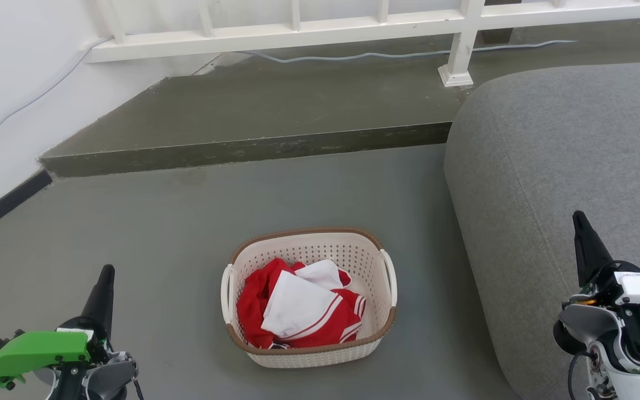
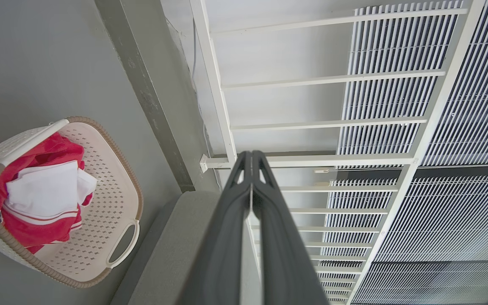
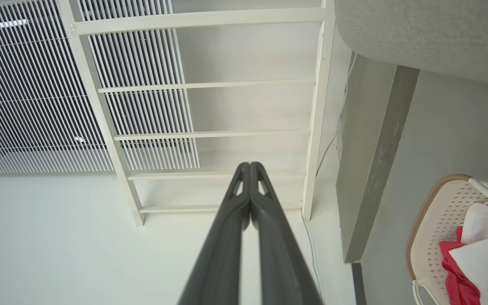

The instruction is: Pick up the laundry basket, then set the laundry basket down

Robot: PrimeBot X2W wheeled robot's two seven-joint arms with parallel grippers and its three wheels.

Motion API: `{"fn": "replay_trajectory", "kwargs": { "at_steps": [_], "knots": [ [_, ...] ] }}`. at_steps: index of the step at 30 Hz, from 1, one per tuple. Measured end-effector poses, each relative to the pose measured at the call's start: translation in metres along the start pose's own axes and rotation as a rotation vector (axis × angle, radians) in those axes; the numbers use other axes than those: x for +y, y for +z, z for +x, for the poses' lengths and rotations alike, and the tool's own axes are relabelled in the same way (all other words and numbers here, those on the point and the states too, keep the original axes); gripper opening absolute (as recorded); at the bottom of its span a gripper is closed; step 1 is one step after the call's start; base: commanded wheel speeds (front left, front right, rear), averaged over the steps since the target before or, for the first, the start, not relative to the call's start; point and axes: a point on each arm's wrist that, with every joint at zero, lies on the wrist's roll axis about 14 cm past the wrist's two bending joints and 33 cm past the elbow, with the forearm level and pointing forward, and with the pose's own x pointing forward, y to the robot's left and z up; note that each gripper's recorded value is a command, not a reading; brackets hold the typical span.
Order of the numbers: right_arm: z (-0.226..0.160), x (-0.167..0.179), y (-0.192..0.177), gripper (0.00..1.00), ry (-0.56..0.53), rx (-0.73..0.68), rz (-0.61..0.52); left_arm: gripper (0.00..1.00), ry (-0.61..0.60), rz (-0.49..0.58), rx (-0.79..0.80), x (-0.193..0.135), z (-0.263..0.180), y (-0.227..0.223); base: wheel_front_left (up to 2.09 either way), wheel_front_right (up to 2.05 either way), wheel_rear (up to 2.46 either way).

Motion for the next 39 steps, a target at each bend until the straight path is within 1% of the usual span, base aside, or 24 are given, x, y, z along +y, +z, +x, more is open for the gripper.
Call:
{"fn": "replay_trajectory", "kwargs": {
  "at_steps": [39],
  "knots": [
    [0.0, 0.0004, 0.0001, 0.0, 0.001, 0.0, 0.0, 0.0, -0.001, -0.001, 0.0, -0.0002, 0.0, 0.0, 0.0, 0.0, 0.0]
  ]
}}
